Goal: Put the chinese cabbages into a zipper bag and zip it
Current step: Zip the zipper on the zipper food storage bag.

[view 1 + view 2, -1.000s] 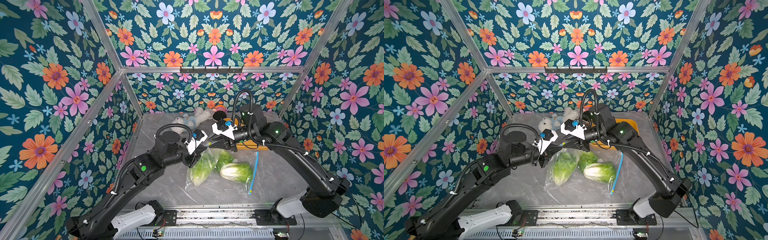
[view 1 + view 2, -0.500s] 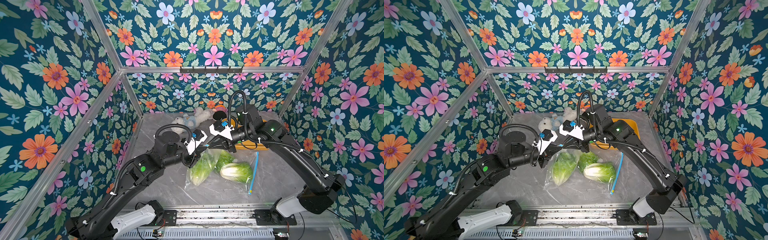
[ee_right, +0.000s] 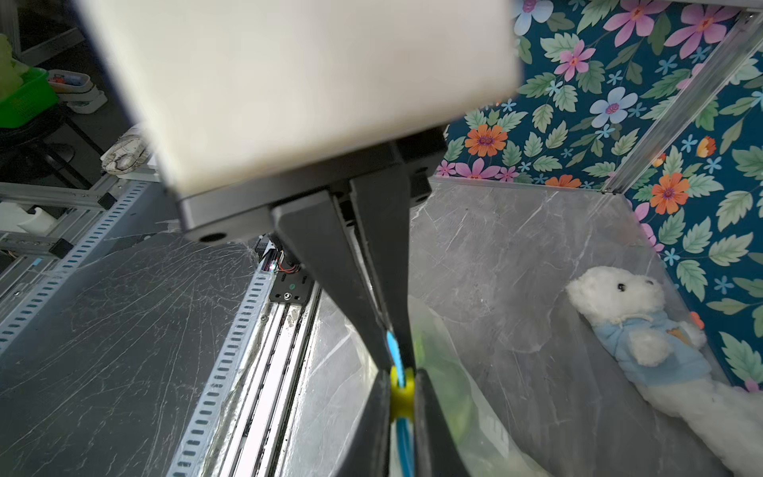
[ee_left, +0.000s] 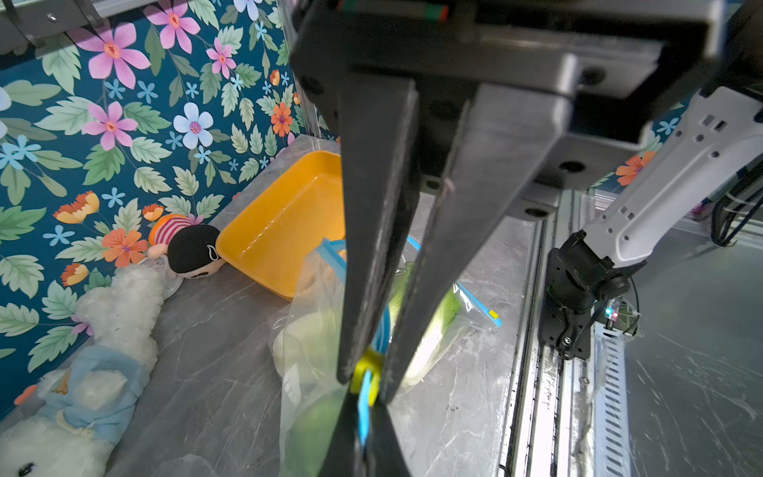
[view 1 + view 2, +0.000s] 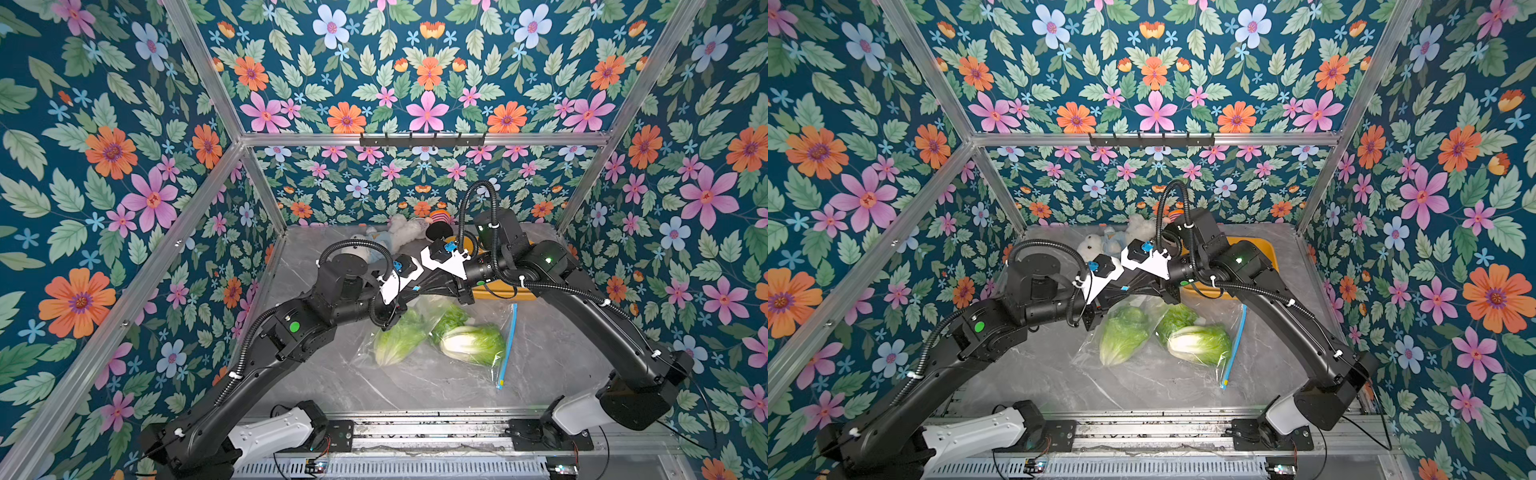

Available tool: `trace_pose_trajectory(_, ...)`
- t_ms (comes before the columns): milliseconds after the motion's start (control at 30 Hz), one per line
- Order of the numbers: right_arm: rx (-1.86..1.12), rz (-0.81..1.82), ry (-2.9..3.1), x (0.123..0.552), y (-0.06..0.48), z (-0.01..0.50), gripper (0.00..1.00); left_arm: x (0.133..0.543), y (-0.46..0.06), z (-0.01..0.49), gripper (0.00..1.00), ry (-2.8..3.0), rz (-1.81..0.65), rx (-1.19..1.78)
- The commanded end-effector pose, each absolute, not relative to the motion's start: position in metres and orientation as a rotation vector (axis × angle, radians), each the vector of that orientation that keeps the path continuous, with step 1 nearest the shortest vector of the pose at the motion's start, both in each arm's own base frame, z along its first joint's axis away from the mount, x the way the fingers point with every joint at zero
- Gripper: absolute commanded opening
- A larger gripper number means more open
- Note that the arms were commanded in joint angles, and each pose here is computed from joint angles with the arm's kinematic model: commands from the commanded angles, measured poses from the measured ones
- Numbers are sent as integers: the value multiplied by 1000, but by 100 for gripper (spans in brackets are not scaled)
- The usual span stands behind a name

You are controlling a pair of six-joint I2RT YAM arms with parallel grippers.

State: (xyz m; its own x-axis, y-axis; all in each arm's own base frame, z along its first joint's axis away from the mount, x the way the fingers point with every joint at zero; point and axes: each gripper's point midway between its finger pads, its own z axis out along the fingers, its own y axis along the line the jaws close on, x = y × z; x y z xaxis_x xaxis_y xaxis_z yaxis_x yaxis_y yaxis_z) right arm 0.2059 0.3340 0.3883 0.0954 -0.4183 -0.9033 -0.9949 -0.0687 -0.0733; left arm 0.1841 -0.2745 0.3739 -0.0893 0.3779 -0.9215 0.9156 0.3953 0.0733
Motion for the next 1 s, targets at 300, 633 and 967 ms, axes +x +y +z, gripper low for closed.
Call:
trace_pose_trajectory(300,-1603,891,1461,218,338,381,9,188,-260,403,0,1563,-630,1053)
trace_pose_trajectory(633,-1552,878,1564,245,335,368,6,200,-229,415,0,1612,-506,885)
trace_pose_trajectory(967,-1424,886,1695,283,307,350,5,221,-185,420,0,1686,-312,658)
